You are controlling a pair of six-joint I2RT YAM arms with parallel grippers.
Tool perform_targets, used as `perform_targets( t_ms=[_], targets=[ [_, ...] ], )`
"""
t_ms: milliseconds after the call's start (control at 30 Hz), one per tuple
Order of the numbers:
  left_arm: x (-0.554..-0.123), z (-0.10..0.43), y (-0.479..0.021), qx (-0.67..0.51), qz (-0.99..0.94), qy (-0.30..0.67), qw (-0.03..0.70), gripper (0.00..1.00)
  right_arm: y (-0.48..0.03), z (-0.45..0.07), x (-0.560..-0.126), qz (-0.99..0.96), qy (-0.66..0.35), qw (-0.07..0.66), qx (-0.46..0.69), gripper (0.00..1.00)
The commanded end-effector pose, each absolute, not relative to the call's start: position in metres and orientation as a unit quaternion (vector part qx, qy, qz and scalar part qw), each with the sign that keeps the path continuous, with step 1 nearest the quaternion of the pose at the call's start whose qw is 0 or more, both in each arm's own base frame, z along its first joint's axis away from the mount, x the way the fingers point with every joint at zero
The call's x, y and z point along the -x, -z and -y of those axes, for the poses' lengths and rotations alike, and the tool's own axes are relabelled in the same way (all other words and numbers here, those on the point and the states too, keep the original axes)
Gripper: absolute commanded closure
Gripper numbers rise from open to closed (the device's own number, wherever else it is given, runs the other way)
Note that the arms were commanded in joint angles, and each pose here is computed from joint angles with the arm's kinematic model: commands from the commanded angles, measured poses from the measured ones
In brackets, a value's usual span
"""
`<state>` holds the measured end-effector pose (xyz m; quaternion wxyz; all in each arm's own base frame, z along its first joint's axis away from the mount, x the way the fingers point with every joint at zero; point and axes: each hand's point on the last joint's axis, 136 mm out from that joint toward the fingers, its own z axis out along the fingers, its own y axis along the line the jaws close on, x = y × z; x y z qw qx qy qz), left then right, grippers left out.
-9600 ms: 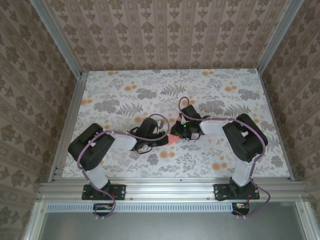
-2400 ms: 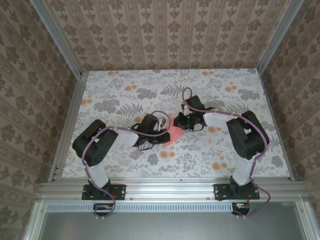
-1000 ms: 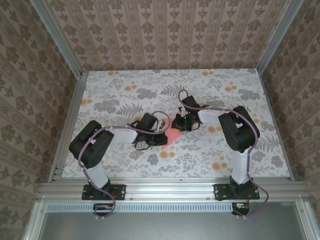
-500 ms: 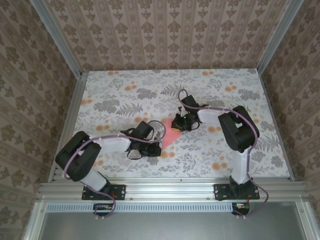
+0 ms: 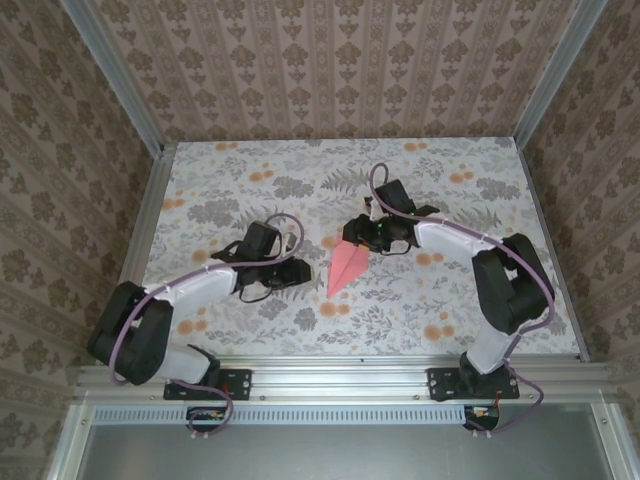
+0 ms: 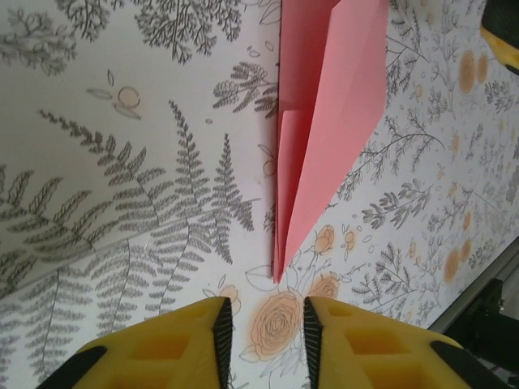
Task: Fold a paper plane with a square sheet of paper (pick it up from the middle)
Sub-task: Fourth fold the wing at the center of the table, then turn over the paper at the center of the table.
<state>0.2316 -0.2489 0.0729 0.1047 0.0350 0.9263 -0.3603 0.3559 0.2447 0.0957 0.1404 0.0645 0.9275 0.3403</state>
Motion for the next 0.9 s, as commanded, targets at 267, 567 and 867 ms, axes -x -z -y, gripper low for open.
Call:
perform_targets(
  t_ms=[267, 567, 867],
  targets=[
    [-0.259, 0.259, -0.063, -0.008, -0.927, 0.359, 0.112, 0.54, -0.040, -0.241, -0.348, -0.936, -0.316, 0.097, -0.119, 0.51],
    [-0.262, 0.257, -0.056, 0.002, -0.933, 0.344, 0.109, 0.48, -0.027, -0.257, -0.354, -0.928, -0.343, 0.083, -0.115, 0.58],
    [-0.262, 0.258, -0.051, 0.003, -0.933, 0.344, 0.103, 0.47, -0.031, -0.266, -0.359, -0.919, -0.366, 0.087, -0.113, 0.63]
  ],
)
